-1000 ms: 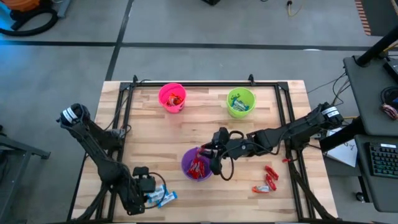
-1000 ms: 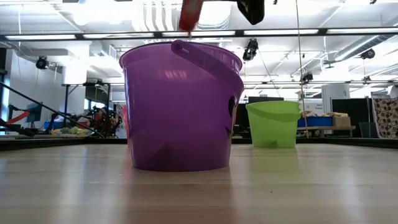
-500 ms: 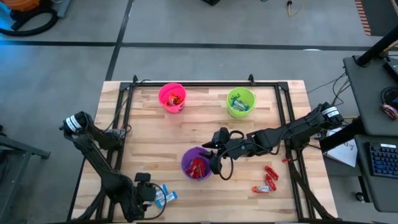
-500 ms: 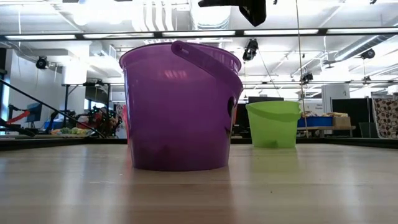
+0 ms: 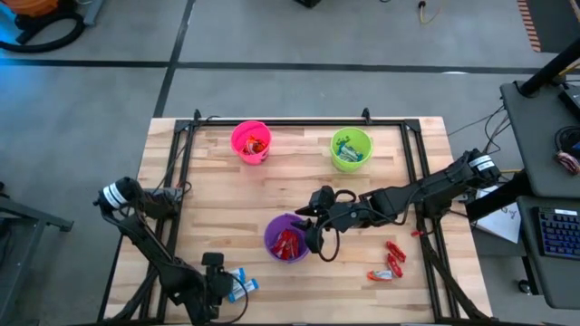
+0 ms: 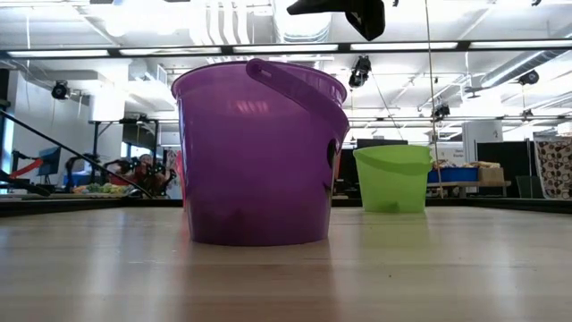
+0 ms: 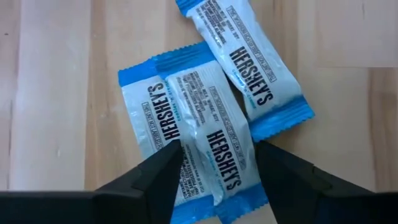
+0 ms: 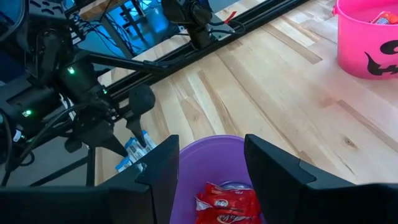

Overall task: Sort candy
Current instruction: Put the white-blue chocolate into the green bucket

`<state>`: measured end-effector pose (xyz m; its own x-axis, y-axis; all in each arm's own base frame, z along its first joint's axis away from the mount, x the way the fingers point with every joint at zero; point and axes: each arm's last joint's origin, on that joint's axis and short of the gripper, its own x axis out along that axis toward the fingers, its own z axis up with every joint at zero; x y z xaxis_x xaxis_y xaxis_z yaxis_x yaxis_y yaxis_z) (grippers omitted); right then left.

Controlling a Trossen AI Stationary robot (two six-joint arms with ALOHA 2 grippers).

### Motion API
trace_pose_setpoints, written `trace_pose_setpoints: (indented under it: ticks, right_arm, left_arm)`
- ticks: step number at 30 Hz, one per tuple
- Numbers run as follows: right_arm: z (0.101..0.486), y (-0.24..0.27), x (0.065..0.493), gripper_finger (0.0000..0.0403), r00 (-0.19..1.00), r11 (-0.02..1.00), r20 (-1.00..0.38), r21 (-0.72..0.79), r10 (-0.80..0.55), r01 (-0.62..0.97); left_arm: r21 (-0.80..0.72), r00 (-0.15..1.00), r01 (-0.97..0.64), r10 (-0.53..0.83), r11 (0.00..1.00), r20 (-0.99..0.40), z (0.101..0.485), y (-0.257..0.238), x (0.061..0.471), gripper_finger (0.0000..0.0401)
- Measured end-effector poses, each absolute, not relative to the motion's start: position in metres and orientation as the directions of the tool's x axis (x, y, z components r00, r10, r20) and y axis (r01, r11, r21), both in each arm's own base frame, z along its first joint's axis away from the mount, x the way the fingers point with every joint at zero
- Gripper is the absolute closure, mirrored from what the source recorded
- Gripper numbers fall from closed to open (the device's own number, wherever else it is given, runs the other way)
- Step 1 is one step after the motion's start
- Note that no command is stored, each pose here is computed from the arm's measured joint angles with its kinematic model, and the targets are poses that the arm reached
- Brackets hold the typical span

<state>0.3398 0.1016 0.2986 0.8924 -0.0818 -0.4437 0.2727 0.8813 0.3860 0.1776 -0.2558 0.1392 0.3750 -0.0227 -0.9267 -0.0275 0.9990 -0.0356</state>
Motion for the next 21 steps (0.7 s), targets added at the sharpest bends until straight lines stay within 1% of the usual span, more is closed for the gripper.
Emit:
trace_pose_setpoints:
  ticks: [4, 16, 18, 21]
  right_arm:
    - [0.2986, 0.1016, 0.3398, 0.0229, 0.892, 0.881, -0.444, 0.386, -0.082, 0.273]
    - [0.2971, 0.1014, 0.339, 0.0229, 0.885, 0.884, -0.458, 0.376, -0.085, 0.28]
    - [0.2973, 0.1013, 0.339, 0.0229, 0.885, 0.883, -0.458, 0.376, -0.085, 0.279]
    - [0.2973, 0.1013, 0.339, 0.0229, 0.885, 0.883, -0.458, 0.376, -0.085, 0.279]
  left_arm:
    - [-0.027, 0.373, -0.028, -0.015, 0.999, -0.928, 0.139, -0.2548, 0.1771, 0.0243]
    - [-0.036, 0.365, -0.026, -0.024, 0.999, -0.931, 0.1399, -0.2547, 0.1768, 0.0377]
    - [-0.032, 0.352, -0.025, -0.021, 0.999, -0.936, 0.1422, -0.2525, 0.1751, 0.039]
    - [-0.016, 0.332, -0.023, -0.008, 1.0, -0.943, 0.1463, -0.2484, 0.1719, 0.0395]
